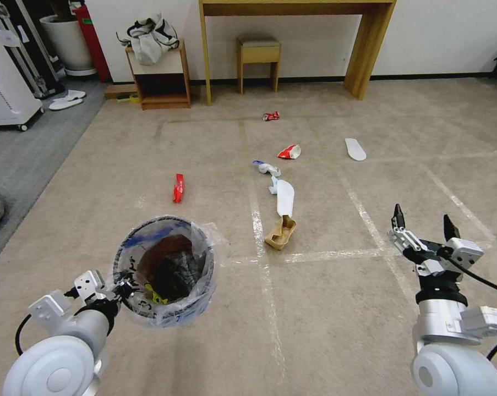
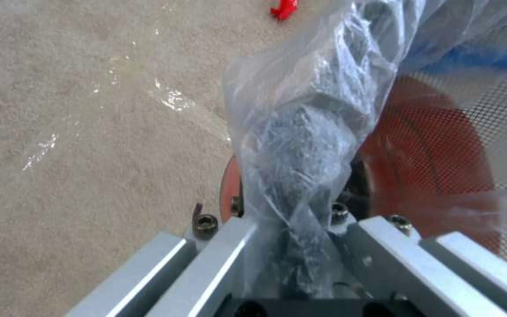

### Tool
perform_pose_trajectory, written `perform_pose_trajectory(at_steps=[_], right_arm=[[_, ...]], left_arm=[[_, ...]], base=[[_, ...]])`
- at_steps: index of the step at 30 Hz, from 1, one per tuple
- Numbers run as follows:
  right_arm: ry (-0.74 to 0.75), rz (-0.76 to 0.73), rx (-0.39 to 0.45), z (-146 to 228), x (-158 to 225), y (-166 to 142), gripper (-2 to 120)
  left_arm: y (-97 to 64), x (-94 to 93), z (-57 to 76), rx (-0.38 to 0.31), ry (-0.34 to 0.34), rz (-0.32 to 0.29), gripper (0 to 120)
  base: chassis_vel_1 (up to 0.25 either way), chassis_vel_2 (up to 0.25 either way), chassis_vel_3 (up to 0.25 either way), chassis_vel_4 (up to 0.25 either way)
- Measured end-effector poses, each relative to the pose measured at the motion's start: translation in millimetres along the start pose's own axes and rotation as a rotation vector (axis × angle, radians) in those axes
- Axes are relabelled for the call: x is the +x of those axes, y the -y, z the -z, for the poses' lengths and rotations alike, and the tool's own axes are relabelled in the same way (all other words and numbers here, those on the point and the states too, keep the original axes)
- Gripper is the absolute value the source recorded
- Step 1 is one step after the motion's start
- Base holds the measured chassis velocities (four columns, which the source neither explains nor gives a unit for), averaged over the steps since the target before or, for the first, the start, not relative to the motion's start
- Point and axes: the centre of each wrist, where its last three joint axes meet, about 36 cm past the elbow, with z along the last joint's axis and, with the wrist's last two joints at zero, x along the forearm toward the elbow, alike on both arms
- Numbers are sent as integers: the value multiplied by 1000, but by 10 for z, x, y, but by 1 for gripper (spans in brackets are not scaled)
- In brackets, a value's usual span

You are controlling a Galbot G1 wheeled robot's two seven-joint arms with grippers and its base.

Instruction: Pick up the trash bin and place the garbage on the floor into it.

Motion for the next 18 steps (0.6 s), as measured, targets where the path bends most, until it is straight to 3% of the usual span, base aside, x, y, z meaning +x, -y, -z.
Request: perform_pose_trajectory(at_steps=[18], right_arm=[[45,-20,-49,31,-95,60,100]], left_arm=[[-24,-66,-16,1,-8,13,0]], base=[[0,0,0,0]])
